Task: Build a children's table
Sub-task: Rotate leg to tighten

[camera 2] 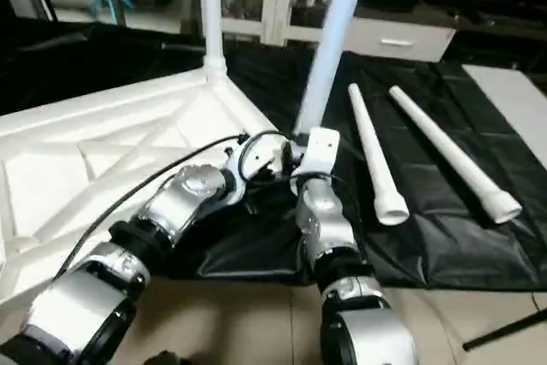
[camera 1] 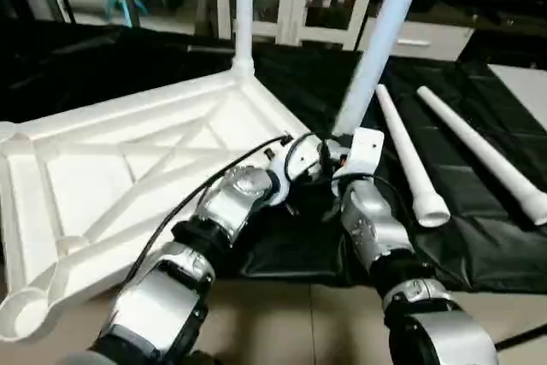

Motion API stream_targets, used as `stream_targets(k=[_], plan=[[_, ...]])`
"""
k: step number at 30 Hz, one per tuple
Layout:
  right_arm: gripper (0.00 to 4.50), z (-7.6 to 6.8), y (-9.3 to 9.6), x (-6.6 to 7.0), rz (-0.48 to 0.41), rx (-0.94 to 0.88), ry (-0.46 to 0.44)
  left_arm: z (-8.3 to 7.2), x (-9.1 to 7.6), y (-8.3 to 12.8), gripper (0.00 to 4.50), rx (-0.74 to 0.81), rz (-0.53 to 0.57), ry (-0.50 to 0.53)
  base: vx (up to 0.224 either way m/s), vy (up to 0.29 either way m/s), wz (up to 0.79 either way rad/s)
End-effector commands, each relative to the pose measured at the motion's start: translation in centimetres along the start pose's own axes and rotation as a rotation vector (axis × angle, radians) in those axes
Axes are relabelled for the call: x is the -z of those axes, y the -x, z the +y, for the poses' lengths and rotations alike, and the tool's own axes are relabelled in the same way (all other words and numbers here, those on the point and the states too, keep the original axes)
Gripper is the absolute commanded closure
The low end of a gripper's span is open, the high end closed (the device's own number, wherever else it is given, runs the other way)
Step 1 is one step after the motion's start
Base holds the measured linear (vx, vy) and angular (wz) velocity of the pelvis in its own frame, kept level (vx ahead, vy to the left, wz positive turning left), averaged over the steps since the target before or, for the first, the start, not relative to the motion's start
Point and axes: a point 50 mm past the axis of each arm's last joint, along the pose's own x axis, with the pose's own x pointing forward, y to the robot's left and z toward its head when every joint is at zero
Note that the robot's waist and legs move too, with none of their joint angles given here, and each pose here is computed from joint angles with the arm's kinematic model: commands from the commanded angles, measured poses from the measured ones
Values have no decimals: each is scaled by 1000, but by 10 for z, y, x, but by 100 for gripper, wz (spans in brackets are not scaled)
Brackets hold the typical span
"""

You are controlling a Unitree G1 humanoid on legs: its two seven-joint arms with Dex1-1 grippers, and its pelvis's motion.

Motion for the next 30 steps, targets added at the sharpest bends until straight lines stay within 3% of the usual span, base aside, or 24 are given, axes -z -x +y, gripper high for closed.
stream_targets(k=[1,2,5,6,11,15,20,30], plan=[[92,-6,2,-9,-47,-32,23,10,-2,4,450,-42,-41,6,0,0,0],[84,-6,2,-9,-47,-32,23,10,-2,4,450,-42,-41,6,0,0,0],[53,-30,7,-22,-56,-94,139,9,7,11,450,61,-36,0,0,0,0],[42,-31,7,-23,-54,-98,144,9,8,11,450,66,-36,0,0,0,0],[10,-50,19,-29,43,-351,247,5,27,24,450,256,12,-54,0,0,0],[4,-55,40,-28,155,-676,334,-2,38,38,450,465,47,-102,0,0,0],[4,-57,52,-23,252,-831,379,-8,47,52,450,635,116,-131,0,0,0],[4,-47,63,-23,323,-1023,459,-10,50,63,450,729,164,-112,0,0,0]])
